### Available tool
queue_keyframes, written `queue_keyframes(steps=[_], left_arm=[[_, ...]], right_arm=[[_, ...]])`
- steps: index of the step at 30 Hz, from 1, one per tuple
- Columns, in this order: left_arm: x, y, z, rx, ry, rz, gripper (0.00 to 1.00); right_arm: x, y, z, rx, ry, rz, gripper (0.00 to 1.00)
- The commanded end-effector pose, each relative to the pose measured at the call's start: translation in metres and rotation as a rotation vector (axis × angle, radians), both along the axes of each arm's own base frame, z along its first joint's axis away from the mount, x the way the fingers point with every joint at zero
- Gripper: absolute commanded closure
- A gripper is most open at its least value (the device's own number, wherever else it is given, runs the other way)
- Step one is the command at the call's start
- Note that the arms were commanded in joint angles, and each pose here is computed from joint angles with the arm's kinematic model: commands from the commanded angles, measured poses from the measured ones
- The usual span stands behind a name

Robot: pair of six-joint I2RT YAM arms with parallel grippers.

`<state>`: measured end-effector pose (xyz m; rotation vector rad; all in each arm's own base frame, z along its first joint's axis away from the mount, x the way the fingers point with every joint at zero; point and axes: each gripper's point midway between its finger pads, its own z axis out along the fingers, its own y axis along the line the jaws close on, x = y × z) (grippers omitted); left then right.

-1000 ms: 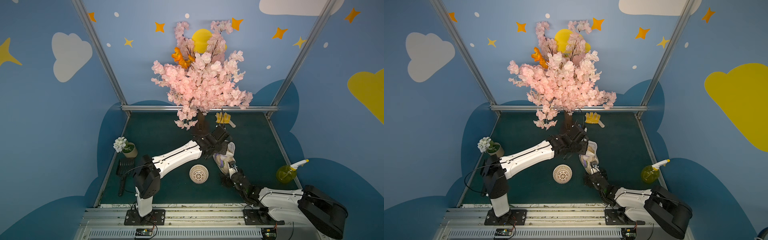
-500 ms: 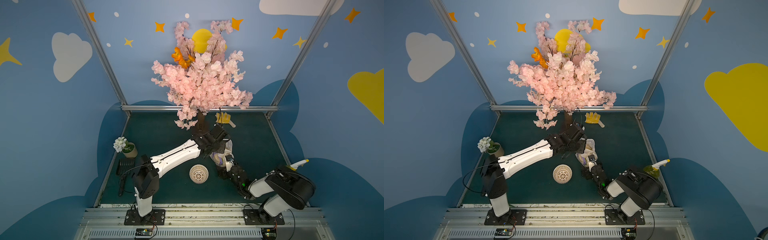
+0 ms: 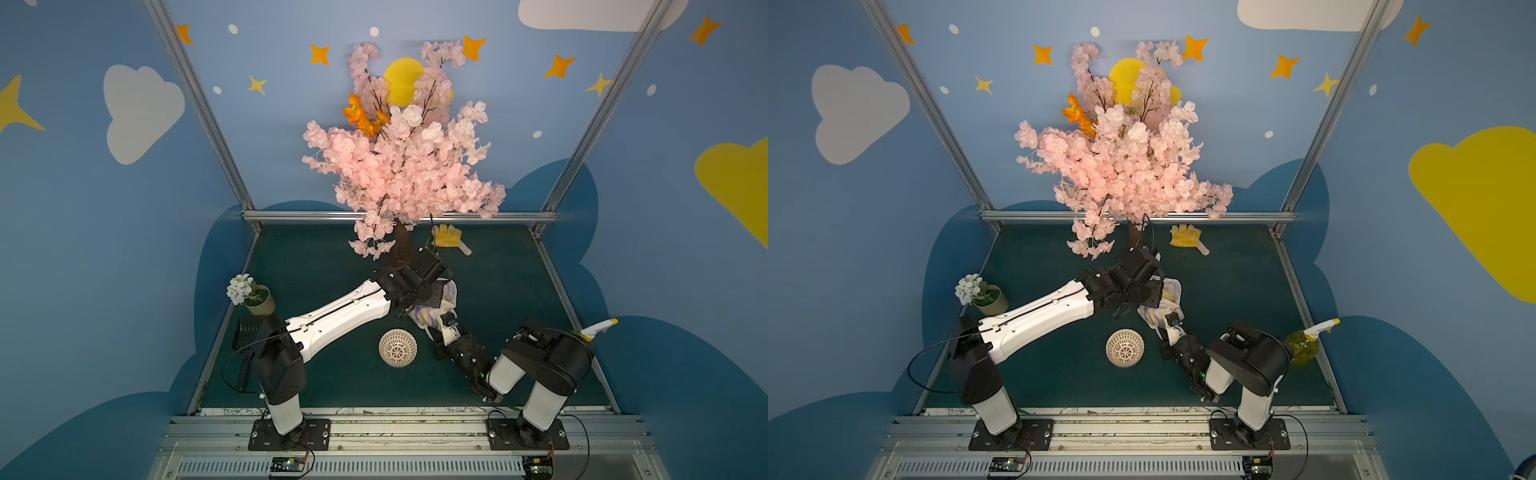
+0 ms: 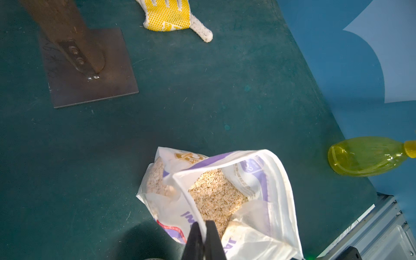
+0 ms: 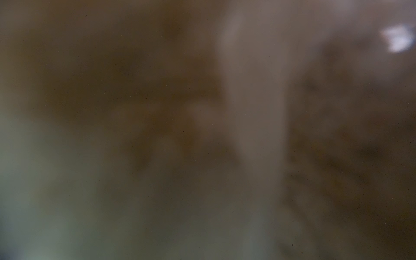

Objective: Pour the oats into the breakfast bowl
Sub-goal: Pick up the oats bag from the center of the board, then pour the oats into the bowl.

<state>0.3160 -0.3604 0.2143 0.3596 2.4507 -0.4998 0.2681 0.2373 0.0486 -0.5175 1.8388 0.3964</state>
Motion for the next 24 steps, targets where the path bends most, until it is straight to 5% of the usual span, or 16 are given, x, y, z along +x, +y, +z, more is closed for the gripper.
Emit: queue_keyframes(steps=[1, 7, 16, 24], left_arm=[[0.002, 0.014, 0.051, -0.088, -0.091, 0.02, 0.97], [-0.009, 0.025, 0.068, -0.132, -0.124, 0.006, 0.97], [-0.023, 0.026, 0.087, -0.227, -0.128, -0.044, 0.59], [-0.043, 0.056, 0.123, -0.312, -0.234, -0.038, 0.5]], right_arm=[[0.008, 0.001, 0.042, 0.057, -0.126, -0.031, 1.0], [0.012, -0.015, 0.059, -0.067, -0.079, -0.132, 1.0], [-0.001, -0.03, 0.1, -0.267, -0.029, -0.127, 1.0], [-0.015, -0.031, 0.142, -0.363, -0.083, -0.1, 1.0]])
